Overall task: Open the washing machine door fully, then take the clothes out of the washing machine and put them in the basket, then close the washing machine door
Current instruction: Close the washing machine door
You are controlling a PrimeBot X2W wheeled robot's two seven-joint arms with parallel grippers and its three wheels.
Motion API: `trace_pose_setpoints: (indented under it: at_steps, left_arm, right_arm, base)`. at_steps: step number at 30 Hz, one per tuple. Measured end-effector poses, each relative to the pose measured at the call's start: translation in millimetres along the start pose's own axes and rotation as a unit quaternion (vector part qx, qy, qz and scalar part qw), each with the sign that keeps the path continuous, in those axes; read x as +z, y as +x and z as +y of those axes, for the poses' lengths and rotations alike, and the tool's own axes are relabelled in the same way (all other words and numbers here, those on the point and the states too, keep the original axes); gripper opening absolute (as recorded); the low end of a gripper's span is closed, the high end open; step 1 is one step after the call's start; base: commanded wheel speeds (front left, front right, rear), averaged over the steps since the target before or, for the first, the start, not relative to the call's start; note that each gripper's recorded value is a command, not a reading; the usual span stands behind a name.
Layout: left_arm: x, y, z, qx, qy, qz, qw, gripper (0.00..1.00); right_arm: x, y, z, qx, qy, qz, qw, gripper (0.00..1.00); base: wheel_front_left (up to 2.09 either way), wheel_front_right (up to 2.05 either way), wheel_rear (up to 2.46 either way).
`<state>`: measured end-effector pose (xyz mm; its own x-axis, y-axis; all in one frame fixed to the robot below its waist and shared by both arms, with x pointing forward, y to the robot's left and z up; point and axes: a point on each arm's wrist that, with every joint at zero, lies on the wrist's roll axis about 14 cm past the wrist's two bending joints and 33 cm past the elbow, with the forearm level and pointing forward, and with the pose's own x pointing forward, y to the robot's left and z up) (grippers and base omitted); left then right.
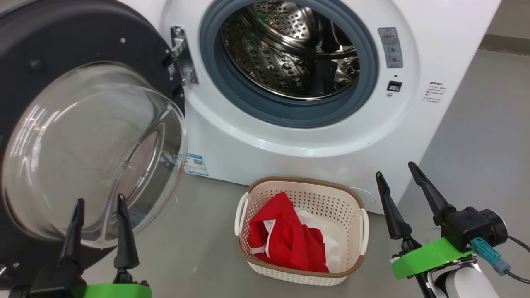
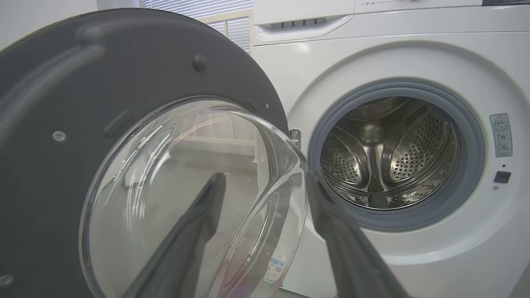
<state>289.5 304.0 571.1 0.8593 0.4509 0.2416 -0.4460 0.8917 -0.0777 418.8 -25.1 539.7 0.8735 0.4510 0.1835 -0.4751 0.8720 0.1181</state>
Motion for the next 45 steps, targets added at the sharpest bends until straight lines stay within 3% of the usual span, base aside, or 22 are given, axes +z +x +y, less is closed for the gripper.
trace_pose_setpoints:
  at_steps: [20, 21, 22, 23, 29, 36, 45]
  left_arm:
    - [10.2, -21.8, 38.3, 0.055, 0.007, -0.008, 0.998, 1.0]
    - [11.0, -22.1, 38.3, 0.055, 0.007, -0.01, 0.998, 0.85]
    - [12.2, -22.1, 38.4, 0.054, 0.007, -0.012, 0.998, 0.35]
    - [15.2, -22.0, 38.3, 0.054, 0.007, -0.018, 0.998, 0.0]
    - [42.0, -20.2, 42.3, 0.054, 0.01, -0.066, 0.996, 0.0]
    - [86.7, -14.6, 69.5, 0.078, 0.037, -0.136, 0.987, 0.0]
    - [147.4, 0.9, 128.1, 0.151, -0.036, -0.233, 0.96, 0.0]
  right_arm:
    - [1.8, 12.4, 39.5, 0.057, 0.002, -0.003, 0.998, 1.0]
    - [2.0, 12.2, 39.6, 0.057, 0.002, -0.003, 0.998, 1.0]
    - [2.2, 12.0, 39.9, 0.057, 0.001, -0.003, 0.998, 1.0]
    - [2.5, 11.7, 40.1, 0.057, 0.001, -0.003, 0.998, 1.0]
    - [4.4, 9.9, 40.9, 0.058, -0.001, -0.004, 0.998, 1.0]
    - [6.2, 8.3, 38.6, 0.054, -0.002, -0.006, 0.999, 1.0]
    - [5.9, 5.1, 33.8, 0.045, 0.001, -0.004, 0.999, 1.0]
  base:
    - [0.0, 0.0, 0.0]
    - [0.0, 0.0, 0.0]
    - [0.0, 0.0, 0.0]
    - [0.0, 0.0, 0.0]
    - [0.0, 0.0, 0.0]
    - [0.0, 0.0, 0.0]
    - [0.0, 0.0, 0.0]
